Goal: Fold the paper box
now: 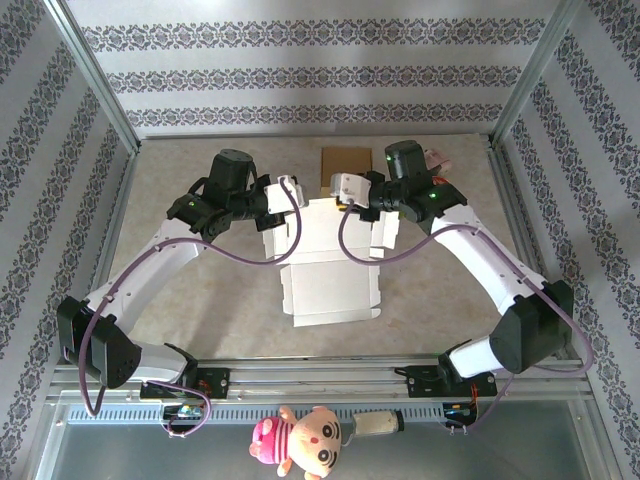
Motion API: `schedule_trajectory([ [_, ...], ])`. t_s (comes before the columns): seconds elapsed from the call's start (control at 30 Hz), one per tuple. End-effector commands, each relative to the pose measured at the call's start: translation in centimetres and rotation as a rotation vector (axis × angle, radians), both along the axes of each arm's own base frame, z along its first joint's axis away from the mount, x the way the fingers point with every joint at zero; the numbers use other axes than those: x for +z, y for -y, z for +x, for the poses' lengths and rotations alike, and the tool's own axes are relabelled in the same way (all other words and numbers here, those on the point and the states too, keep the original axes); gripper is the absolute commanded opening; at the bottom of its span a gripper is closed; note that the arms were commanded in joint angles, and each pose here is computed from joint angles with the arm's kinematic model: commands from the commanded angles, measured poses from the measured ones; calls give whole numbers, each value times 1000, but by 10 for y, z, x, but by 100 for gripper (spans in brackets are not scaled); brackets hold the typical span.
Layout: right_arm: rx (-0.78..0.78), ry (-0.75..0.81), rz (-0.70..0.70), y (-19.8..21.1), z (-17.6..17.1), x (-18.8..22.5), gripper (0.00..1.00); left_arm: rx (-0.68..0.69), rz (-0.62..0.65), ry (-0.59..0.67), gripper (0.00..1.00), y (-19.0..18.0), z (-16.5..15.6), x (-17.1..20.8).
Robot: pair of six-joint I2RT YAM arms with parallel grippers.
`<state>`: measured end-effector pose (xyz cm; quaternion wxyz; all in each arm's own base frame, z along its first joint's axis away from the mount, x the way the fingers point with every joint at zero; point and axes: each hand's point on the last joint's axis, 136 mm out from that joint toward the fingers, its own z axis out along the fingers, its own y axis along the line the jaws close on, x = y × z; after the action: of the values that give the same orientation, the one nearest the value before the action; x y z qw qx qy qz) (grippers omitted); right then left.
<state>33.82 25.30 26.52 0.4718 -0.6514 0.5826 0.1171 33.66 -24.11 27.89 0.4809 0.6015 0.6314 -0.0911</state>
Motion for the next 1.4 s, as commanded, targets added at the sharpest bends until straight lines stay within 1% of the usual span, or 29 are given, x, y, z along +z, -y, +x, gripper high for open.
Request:
schedule_trajectory([
  [0.0,22,21,10,-8,0,13,6,-46,-49,71,0,12,-3,22],
  [0.03,3,30,13,-8,3,15,5,-32,-67,68,0,12,-2,25],
  [0.07,-23,44,15,-6,7,18,4,12,-107,59,14,11,2,32],
  [0.1,-57,57,16,-4,13,20,3,96,-189,28,45,9,8,43],
  [0.13,-87,67,14,-2,18,21,1,182,-267,-6,67,5,14,55],
  [0.17,-140,80,4,1,26,22,0,283,-364,-59,83,-2,18,68],
  [0.2,-186,93,-7,4,32,21,0,383,-467,-117,89,-10,19,79],
  [0.27,-266,121,-31,8,42,18,0,581,-683,-246,89,-31,18,88],
  [0.3,-299,141,-47,11,46,15,0,672,-807,-322,86,-43,13,87],
  [0.33,-331,165,-66,13,50,11,0,734,-911,-400,80,-51,8,79],
  [0.37,-356,187,-90,15,52,6,0,780,-987,-479,76,-55,3,64],
  [0.4,-377,210,-119,16,55,1,0,822,-1057,-567,71,-58,-3,45],
  [0.43,-396,230,-156,19,57,-6,0,846,-1096,-651,67,-58,-9,26],
  [0.47,-418,253,-190,22,59,-11,0,859,-1107,-714,66,-55,-14,9],
  [0.5,-435,276,-229,24,61,-17,0,870,-1088,-772,65,-50,-18,-11],
  [0.53,-435,299,-260,24,61,-23,0,883,-1048,-816,65,-46,-21,-30],
  [0.6,-405,331,-303,19,59,-37,0,930,-967,-857,65,-45,-24,-58],
  [0.67,-386,340,-347,15,54,-55,0,972,-911,-834,64,-50,-22,-74],
  [0.73,-377,328,-389,14,51,-79,0,1033,-855,-770,64,-61,-17,-84],
  [0.83,-399,298,-410,17,46,-110,0,1090,-754,-689,65,-75,-9,-92],
  [0.93,-403,294,-416,18,37,-139,1,1123,-669,-659,66,-90,0,-102],
  [1.0,-407,272,-424,20,32,-151,1,1108,-630,-653,66,-96,6,-106],
  [1.1,-412,257,-417,20,28,-154,2,1019,-588,-640,66,-93,15,-102],
  [1.17,-405,270,-420,19,25,-152,2,1014,-624,-682,66,-92,22,-97],
  [1.23,-389,297,-429,16,22,-147,3,1000,-707,-777,62,-81,32,-86],
  [1.27,-381,312,-437,16,21,-147,3,1003,-758,-815,60,-76,37,-83],
  [1.33,-375,349,-448,15,20,-143,4,999,-915,-902,54,-65,49,-74],
  [1.37,-372,363,-455,15,19,-143,4,987,-978,-921,51,-61,55,-71],
])
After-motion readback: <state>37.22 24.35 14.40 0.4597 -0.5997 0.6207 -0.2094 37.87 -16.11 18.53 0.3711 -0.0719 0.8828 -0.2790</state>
